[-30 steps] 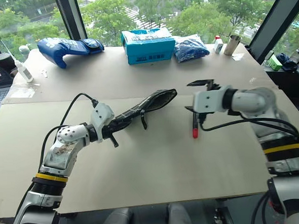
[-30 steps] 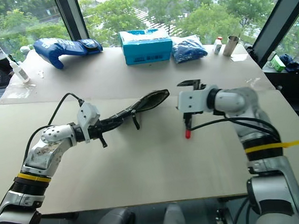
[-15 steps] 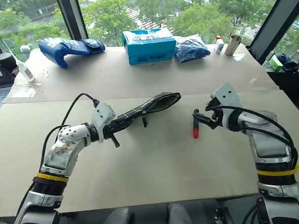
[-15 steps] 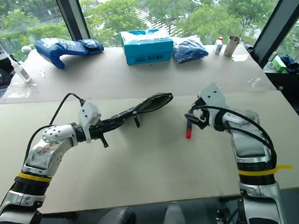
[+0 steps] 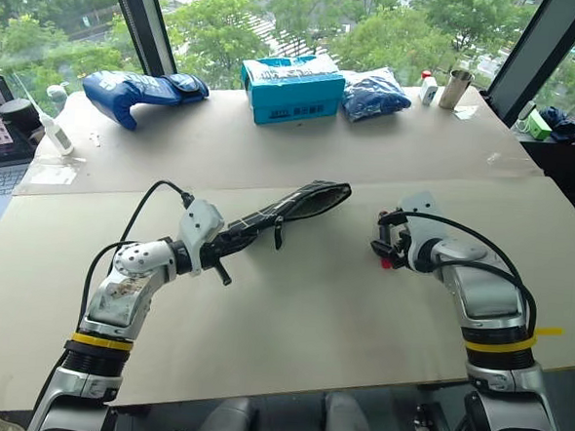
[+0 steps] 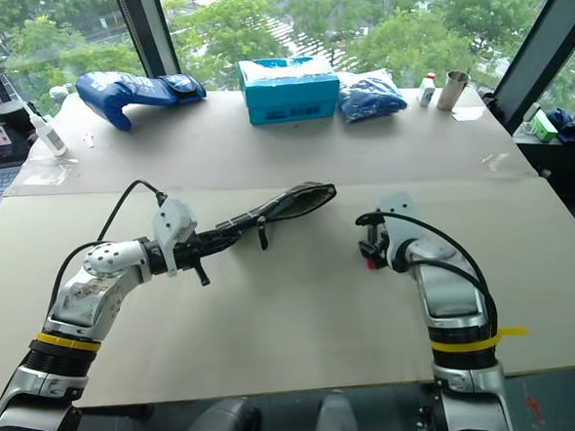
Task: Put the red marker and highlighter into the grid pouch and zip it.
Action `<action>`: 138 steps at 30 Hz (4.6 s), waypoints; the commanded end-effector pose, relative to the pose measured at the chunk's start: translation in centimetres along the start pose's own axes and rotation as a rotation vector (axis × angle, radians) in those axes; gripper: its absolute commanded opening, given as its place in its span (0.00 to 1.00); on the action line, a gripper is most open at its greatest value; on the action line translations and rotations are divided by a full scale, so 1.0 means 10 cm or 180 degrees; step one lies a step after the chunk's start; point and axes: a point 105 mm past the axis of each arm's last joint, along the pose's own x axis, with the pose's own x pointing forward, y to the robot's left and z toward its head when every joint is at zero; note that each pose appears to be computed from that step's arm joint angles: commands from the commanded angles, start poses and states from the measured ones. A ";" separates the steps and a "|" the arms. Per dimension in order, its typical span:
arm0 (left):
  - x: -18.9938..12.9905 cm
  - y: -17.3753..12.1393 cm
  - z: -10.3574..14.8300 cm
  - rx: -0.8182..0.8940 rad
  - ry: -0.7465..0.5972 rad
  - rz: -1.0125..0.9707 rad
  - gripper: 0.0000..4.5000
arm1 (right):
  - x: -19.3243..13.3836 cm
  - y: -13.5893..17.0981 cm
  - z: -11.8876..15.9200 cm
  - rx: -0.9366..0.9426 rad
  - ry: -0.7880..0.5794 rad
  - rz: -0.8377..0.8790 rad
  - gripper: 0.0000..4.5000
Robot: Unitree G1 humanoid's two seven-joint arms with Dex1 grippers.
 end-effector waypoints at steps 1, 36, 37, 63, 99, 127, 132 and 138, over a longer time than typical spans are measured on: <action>-0.01 0.00 0.15 0.0181 -0.0123 0.0026 0.00 | 0.01 0.03 -0.06 0.0118 0.0030 0.0050 0.41; 0.01 -0.03 0.13 0.0195 -0.0103 -0.0004 0.00 | -0.52 0.32 1.00 -0.4467 -0.1541 0.0528 0.11; 0.01 -0.03 0.13 0.0198 -0.0101 -0.0001 0.00 | -0.50 0.31 1.00 -0.4511 -0.1521 0.0519 0.11; 0.02 -0.05 0.11 0.0218 -0.0097 -0.0019 0.00 | -0.12 1.02 1.13 -0.4953 -0.1950 0.0988 0.66; 0.07 -0.09 0.15 0.0137 -0.0182 -0.0031 0.00 | 0.00 1.57 0.79 -0.0529 -0.1420 0.1817 0.51; 0.08 -0.12 0.11 0.0125 -0.0171 -0.0041 0.00 | -0.18 0.09 0.49 -0.1884 -0.0860 0.0779 0.01; 0.08 -0.12 0.12 0.0133 -0.0179 -0.0046 0.00 | -0.20 -0.27 0.44 -0.1740 -0.0734 0.0503 0.01; 0.07 -0.10 0.13 0.0153 -0.0173 -0.0053 0.00 | -0.18 -0.14 0.42 -0.1591 -0.0815 0.0699 0.40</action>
